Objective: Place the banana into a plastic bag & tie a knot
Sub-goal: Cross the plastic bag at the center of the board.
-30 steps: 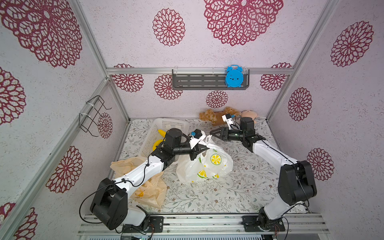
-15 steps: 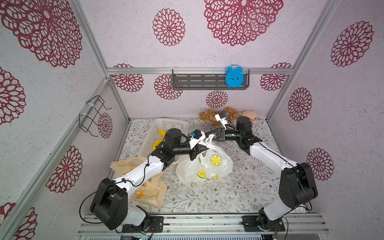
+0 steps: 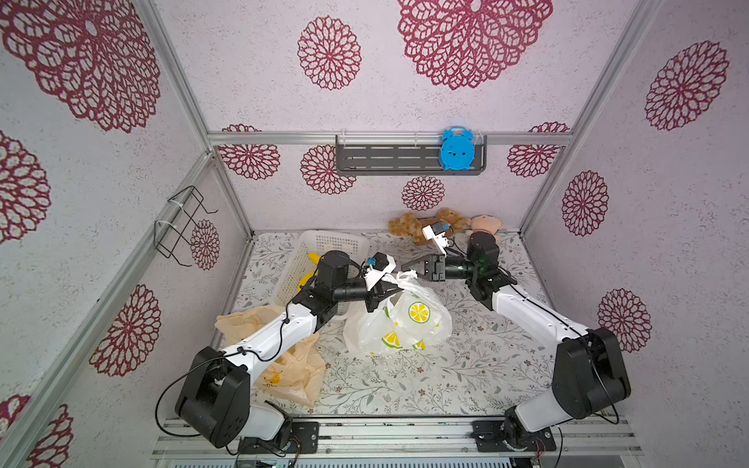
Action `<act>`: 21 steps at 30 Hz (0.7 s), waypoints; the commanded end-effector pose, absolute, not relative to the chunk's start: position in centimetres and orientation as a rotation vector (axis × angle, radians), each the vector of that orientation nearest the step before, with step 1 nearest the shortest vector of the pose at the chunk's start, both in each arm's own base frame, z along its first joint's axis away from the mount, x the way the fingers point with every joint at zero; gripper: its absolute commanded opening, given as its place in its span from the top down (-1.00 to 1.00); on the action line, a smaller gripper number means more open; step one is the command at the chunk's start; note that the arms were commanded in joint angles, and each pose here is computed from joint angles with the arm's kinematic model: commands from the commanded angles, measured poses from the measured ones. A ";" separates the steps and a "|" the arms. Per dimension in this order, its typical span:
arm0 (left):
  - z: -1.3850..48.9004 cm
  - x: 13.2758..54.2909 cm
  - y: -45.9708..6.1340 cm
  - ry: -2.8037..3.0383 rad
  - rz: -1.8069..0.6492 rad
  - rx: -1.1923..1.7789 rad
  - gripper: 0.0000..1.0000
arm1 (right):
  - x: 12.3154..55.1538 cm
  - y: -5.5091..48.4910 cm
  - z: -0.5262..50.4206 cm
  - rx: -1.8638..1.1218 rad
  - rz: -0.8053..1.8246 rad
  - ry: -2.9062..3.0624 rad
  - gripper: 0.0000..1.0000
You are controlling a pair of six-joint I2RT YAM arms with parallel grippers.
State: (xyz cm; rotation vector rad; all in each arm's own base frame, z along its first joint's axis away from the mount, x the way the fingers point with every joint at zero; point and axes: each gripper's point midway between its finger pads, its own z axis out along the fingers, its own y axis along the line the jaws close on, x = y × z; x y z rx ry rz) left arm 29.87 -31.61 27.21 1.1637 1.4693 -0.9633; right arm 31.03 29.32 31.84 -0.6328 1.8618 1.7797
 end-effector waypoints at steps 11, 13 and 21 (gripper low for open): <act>27.7 28.8 -30.7 1.405 -0.926 1.288 1.00 | 26.6 30.2 32.9 -0.886 1.823 1.757 0.53; 27.7 28.7 -30.7 1.399 -0.919 1.304 1.00 | 26.1 30.4 32.4 -0.916 1.818 1.765 0.53; 28.1 27.9 -30.7 1.335 -0.905 1.376 1.00 | 24.4 30.1 30.8 -0.986 1.764 1.810 0.58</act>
